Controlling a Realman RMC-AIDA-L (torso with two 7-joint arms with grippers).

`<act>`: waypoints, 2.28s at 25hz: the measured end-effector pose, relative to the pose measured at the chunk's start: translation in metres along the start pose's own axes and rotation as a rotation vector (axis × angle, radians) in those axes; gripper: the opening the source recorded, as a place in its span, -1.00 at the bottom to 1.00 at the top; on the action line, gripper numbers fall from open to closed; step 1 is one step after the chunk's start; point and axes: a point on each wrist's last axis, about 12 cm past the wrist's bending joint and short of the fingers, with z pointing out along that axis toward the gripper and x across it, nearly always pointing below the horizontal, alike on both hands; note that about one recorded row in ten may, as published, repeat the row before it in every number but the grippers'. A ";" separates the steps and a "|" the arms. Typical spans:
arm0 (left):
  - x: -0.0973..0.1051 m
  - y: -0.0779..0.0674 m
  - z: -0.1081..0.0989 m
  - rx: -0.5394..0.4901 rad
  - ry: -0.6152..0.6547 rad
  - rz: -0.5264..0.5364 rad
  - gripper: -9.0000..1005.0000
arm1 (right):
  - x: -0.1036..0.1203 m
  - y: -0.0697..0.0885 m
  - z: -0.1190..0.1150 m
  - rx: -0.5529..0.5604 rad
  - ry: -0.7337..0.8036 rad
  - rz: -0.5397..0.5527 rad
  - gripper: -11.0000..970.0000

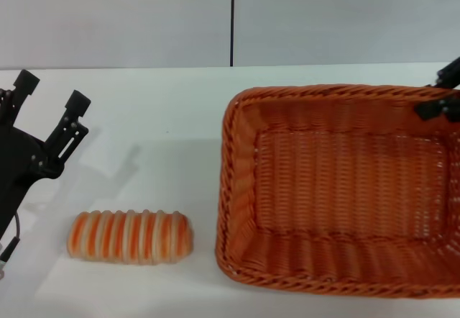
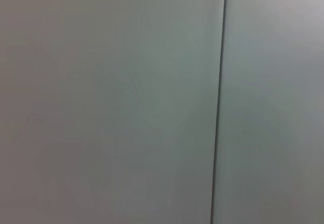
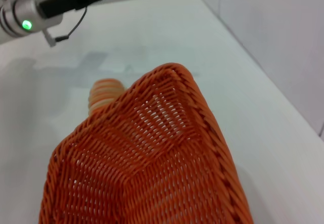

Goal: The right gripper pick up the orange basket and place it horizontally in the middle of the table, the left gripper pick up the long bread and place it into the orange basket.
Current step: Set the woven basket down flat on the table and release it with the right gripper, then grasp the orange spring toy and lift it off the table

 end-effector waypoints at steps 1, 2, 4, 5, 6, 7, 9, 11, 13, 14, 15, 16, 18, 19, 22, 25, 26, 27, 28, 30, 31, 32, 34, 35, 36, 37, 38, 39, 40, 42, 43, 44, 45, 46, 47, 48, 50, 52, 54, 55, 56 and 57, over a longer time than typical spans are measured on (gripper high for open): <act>0.001 -0.001 -0.001 -0.006 0.006 -0.009 0.48 | -0.002 -0.003 0.006 -0.005 -0.003 -0.019 -0.66; 0.001 -0.001 -0.001 -0.006 0.006 -0.009 0.48 | -0.002 -0.003 0.006 -0.005 -0.003 -0.019 -0.66; 0.002 -0.002 -0.001 -0.009 0.010 -0.012 0.48 | -0.006 -0.006 0.012 -0.016 -0.007 -0.038 -0.66; 0.002 -0.002 -0.001 -0.009 0.011 -0.014 0.48 | -0.008 -0.007 0.015 -0.024 -0.007 -0.044 -0.66; 0.002 -0.002 -0.001 -0.010 0.011 -0.016 0.48 | -0.011 -0.009 0.023 -0.039 -0.007 -0.057 -0.66; 0.003 -0.003 -0.001 -0.009 0.013 -0.018 0.48 | -0.011 -0.009 0.023 -0.039 -0.007 -0.057 -0.66; 0.003 -0.003 -0.001 -0.008 0.017 -0.019 0.48 | -0.012 -0.010 0.032 -0.048 -0.010 -0.068 -0.66; 0.004 -0.003 -0.002 -0.003 0.022 -0.021 0.48 | -0.013 -0.008 0.046 -0.061 -0.007 -0.088 -0.66; 0.004 -0.003 -0.002 -0.002 0.023 -0.021 0.47 | -0.013 -0.008 0.049 -0.061 0.000 -0.095 -0.66; 0.004 -0.003 -0.002 -0.001 0.024 -0.021 0.47 | -0.014 -0.009 0.053 -0.060 0.009 -0.100 -0.66; 0.004 -0.003 -0.001 0.000 0.025 -0.021 0.47 | -0.015 -0.009 0.056 -0.059 0.017 -0.106 -0.66; 0.004 -0.003 -0.001 0.001 0.024 -0.021 0.47 | -0.016 -0.010 0.061 -0.053 0.030 -0.112 -0.66; 0.004 -0.003 -0.001 0.002 0.024 -0.021 0.47 | -0.017 -0.010 0.063 -0.050 0.035 -0.114 -0.66; 0.004 -0.003 -0.001 0.002 0.024 -0.021 0.47 | -0.017 -0.011 0.065 -0.045 0.038 -0.116 -0.66; 0.004 -0.004 0.000 0.003 0.023 -0.023 0.47 | -0.018 -0.012 0.069 -0.032 0.038 -0.124 -0.61; 0.004 -0.004 0.000 0.003 0.022 -0.030 0.46 | -0.019 -0.013 0.070 -0.023 0.037 -0.134 -0.56; 0.004 -0.004 0.000 0.003 0.022 -0.030 0.46 | -0.020 -0.014 0.071 -0.019 0.032 -0.142 -0.54; 0.004 -0.004 0.000 0.004 0.022 -0.039 0.46 | -0.020 -0.014 0.071 -0.019 0.032 -0.142 -0.53; 0.004 -0.004 0.000 0.007 0.022 -0.045 0.46 | -0.022 -0.014 0.072 -0.015 0.028 -0.146 -0.51; 0.004 -0.004 0.001 0.007 0.022 -0.046 0.46 | -0.024 -0.016 0.074 -0.001 0.023 -0.156 -0.48; 0.004 -0.004 0.001 0.008 0.022 -0.048 0.46 | -0.025 -0.018 0.076 0.017 0.018 -0.170 -0.46; 0.004 -0.004 0.001 0.009 0.022 -0.049 0.46 | -0.025 -0.018 0.076 0.017 0.018 -0.170 -0.44; 0.004 -0.004 0.001 0.009 0.022 -0.049 0.46 | -0.026 -0.019 0.078 0.035 0.008 -0.187 -0.41; 0.004 -0.005 0.001 0.009 0.023 -0.050 0.45 | -0.026 -0.020 0.079 0.046 -0.001 -0.194 -0.39; 0.005 -0.005 0.001 0.012 0.025 -0.051 0.45 | -0.026 -0.022 0.079 0.071 -0.021 -0.207 -0.38; 0.005 -0.005 0.001 0.012 0.025 -0.051 0.45 | -0.026 -0.022 0.079 0.071 -0.021 -0.207 -0.36; 0.005 -0.005 0.002 0.015 0.027 -0.052 0.45 | -0.025 -0.022 0.079 0.084 -0.038 -0.212 -0.34; 0.005 -0.005 0.002 0.018 0.029 -0.052 0.45 | -0.024 -0.022 0.078 0.098 -0.057 -0.214 -0.32; 0.005 -0.005 0.002 0.019 0.030 -0.052 0.45 | -0.023 -0.022 0.077 0.114 -0.082 -0.213 -0.30; 0.005 -0.005 0.002 0.019 0.031 -0.052 0.45 | -0.019 -0.023 0.071 0.157 -0.149 -0.204 -0.26; 0.005 -0.005 0.002 0.019 0.032 -0.052 0.45 | -0.015 -0.022 0.067 0.186 -0.196 -0.192 -0.24; 0.005 -0.005 0.002 0.019 0.032 -0.051 0.45 | -0.011 -0.022 0.062 0.214 -0.242 -0.178 -0.22; 0.005 -0.005 0.002 0.020 0.032 -0.049 0.45 | -0.005 -0.020 0.057 0.245 -0.297 -0.157 -0.22; 0.005 -0.004 0.002 0.021 0.032 -0.048 0.44 | 0.000 -0.018 0.053 0.272 -0.350 -0.135 -0.22; 0.005 -0.004 0.002 0.020 0.031 -0.045 0.44 | 0.009 -0.015 0.047 0.310 -0.417 -0.105 -0.22; 0.005 -0.003 0.003 0.019 0.030 -0.044 0.44 | 0.016 -0.012 0.042 0.340 -0.471 -0.077 -0.22; 0.004 -0.002 0.003 0.017 0.027 -0.040 0.44 | 0.036 -0.005 0.032 0.410 -0.579 -0.010 -0.22; 0.004 0.000 0.004 0.012 0.028 -0.033 0.44 | 0.059 0.006 0.023 0.496 -0.687 0.068 -0.22; 0.003 0.004 0.005 -0.001 0.034 -0.016 0.44 | 0.082 0.017 0.016 0.576 -0.771 0.144 -0.22; 0.003 0.008 0.005 -0.011 0.036 0.003 0.44 | 0.097 0.024 0.014 0.624 -0.815 0.195 -0.22; 0.000 0.014 0.003 -0.018 0.039 0.039 0.44 | 0.118 0.036 0.009 0.698 -0.883 0.276 -0.22; 0.000 0.014 0.003 -0.018 0.039 0.039 0.43 | 0.118 0.036 0.009 0.698 -0.883 0.276 -0.22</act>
